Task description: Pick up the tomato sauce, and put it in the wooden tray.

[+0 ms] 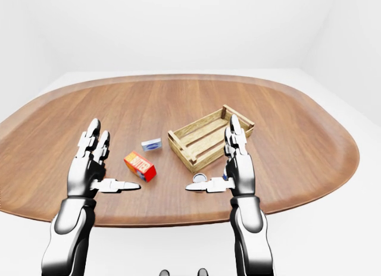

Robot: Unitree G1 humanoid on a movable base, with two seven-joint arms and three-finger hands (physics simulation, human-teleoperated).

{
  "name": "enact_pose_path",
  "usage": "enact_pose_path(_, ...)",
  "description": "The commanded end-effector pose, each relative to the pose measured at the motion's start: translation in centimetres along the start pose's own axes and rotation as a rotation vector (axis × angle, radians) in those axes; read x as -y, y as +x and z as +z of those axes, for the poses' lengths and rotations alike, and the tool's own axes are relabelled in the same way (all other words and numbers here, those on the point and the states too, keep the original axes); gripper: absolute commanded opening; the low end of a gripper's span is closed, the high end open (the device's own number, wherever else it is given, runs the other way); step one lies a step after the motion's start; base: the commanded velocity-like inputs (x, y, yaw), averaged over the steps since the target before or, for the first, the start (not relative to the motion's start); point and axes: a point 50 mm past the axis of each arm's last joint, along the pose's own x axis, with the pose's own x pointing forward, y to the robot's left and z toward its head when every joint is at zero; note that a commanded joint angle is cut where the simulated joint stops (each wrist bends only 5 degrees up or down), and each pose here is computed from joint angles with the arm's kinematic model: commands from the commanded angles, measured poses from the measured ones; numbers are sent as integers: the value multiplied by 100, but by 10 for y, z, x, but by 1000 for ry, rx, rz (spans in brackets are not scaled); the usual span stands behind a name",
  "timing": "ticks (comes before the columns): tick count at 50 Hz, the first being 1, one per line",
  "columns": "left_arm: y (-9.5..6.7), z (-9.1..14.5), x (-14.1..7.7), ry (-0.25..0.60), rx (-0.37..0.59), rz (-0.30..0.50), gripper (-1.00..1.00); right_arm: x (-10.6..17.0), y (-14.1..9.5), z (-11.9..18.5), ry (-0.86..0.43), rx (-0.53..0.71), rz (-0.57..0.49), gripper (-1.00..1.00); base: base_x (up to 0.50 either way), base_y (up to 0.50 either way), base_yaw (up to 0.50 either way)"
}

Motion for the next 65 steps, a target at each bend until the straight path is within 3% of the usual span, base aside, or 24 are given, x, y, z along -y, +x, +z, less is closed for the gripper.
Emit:
enact_pose_path(1, 0, -1, -1, 0, -2, 1, 100, 0, -1, 0, 0, -1, 0, 100, 50, 0, 0)
enact_pose_path(27, 0, 8, -1, 5, 35, -4, 100, 0, 0, 2, -4, 9, -5, 100, 50, 0, 0)
enact_pose_path(48, -1, 7, -1, 4, 31, -4, 100, 0, 0, 4, -1, 17, -1, 100, 0, 0, 0)
enact_pose_path(56, -1, 7, -1, 6, 30, -6, 100, -2, 0, 3, -7, 12, 1, 100, 0, 47, 0)
enact_pose_path(58, -1, 7, -1, 6, 30, -7, 100, 1, 0, 5, 43, 26, -28, 100, 0, 0, 0)
enact_pose_path(65, -1, 7, -1, 5, 28, -7, 100, 1, 0, 3, 21, 15, -21, 100, 0, 0, 0)
